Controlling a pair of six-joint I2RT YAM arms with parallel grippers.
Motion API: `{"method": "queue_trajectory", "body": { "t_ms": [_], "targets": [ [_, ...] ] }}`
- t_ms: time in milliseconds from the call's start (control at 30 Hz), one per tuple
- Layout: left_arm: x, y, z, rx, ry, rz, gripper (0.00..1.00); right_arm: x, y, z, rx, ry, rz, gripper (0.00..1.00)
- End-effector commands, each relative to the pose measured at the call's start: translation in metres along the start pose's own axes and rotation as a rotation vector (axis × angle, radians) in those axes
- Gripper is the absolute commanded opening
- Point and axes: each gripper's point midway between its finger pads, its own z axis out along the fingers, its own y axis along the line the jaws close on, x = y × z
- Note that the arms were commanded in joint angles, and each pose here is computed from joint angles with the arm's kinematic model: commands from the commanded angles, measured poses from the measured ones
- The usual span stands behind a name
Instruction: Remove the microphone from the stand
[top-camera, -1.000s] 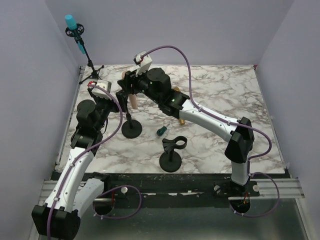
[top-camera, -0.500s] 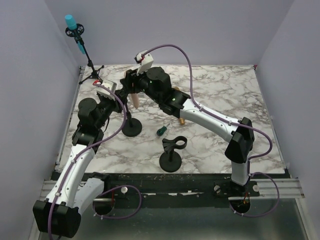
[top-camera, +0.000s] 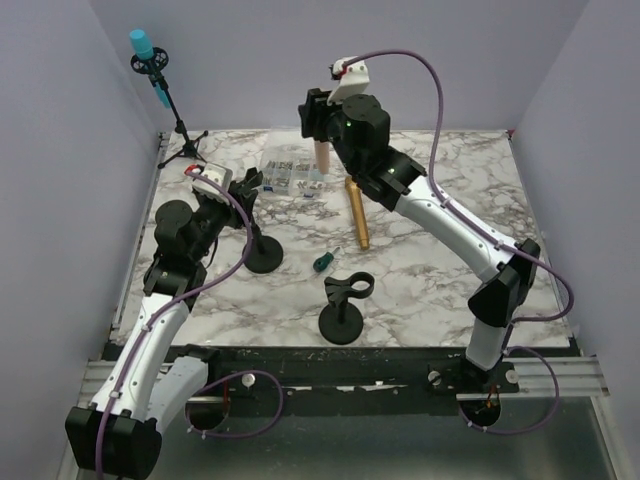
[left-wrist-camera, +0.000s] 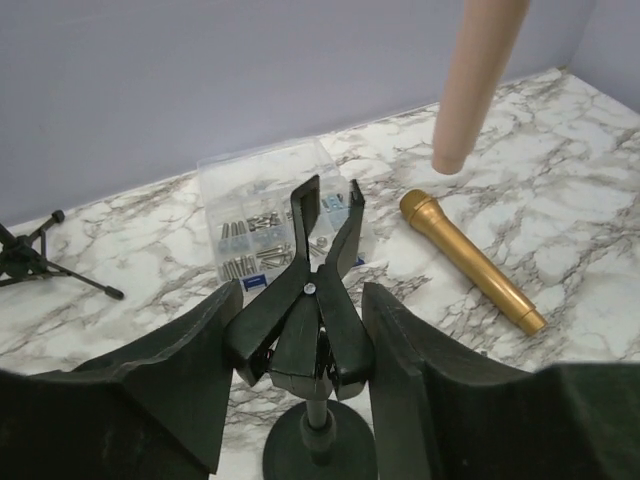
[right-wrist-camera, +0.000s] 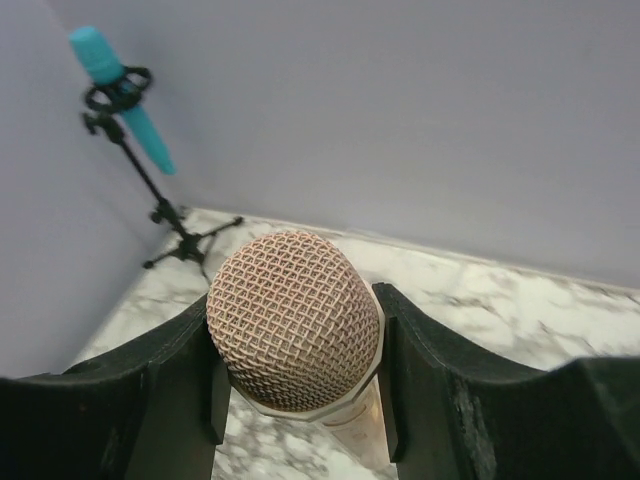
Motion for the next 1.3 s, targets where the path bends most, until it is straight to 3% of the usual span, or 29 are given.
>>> {"method": "queue_trajectory", "body": {
  "t_ms": [0, 200, 267, 467, 800, 1267],
  "targets": [
    [0.004, 0.004, -0.005, -0.028, 0.0, -0.005, 0.55, 0.026, -0.065, -0.024, 0.136, 0.111, -0.038, 0.01],
    [0.001, 0.005, -0.006, -0.043, -0.022, -0.032, 0.91, 0.077, -0.147, -0.064, 0.27, 0.285, -0.085, 0.01],
    [-0.001, 0.004, -0.007, -0.039, -0.027, -0.039, 0.98, 0.091, -0.172, -0.077, 0.316, 0.333, -0.096, 0.01],
    [-0.005, 0.005, -0.01, -0.05, -0.044, -0.038, 0.99, 0.146, -0.228, -0.091, 0.347, 0.53, -0.025, 0.01],
    [-0.006, 0.004, -0.015, -0.063, -0.055, -0.004, 0.99, 0.239, -0.247, -0.065, 0.193, 0.818, 0.19, 0.01],
    [-0.003, 0.003, -0.013, -0.06, -0.044, -0.005, 0.98, 0.318, -0.256, -0.014, 0.199, 0.904, 0.336, 0.12]
  ]
}}
